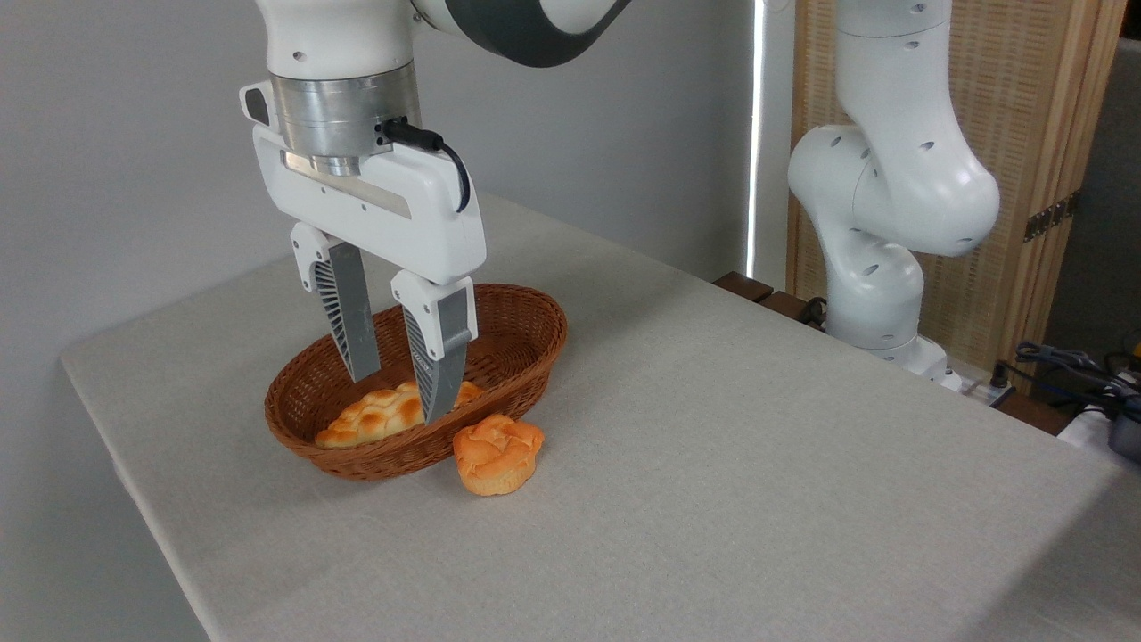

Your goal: Put bread into the basket

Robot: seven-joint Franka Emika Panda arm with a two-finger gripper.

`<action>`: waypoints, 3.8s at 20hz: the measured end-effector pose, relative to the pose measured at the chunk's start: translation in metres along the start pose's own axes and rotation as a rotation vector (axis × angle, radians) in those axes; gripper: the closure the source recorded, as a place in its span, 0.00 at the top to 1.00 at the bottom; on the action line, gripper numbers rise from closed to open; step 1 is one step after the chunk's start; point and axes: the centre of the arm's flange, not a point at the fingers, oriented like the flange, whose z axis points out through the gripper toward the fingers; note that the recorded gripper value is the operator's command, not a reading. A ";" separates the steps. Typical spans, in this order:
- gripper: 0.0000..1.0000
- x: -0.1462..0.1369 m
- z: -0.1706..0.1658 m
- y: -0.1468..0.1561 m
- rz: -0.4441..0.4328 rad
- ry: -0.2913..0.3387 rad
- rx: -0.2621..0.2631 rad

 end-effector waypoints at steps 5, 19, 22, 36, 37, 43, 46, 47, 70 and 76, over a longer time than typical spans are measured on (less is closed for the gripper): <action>1.00 -0.002 0.002 0.002 0.001 -0.018 -0.013; 1.00 -0.004 0.005 0.005 0.003 -0.043 -0.030; 1.00 -0.004 0.005 0.005 0.003 -0.043 -0.030; 1.00 -0.002 0.005 0.007 0.014 -0.043 -0.031; 1.00 -0.002 0.005 0.008 0.018 -0.043 -0.031; 1.00 0.002 0.012 0.014 0.060 -0.053 -0.041; 1.00 0.004 0.024 0.022 0.110 -0.071 -0.058; 1.00 0.004 0.029 0.025 0.139 -0.079 -0.065; 1.00 -0.032 0.096 0.049 1.039 -0.076 -0.163; 1.00 -0.037 0.119 0.056 1.216 -0.056 -0.155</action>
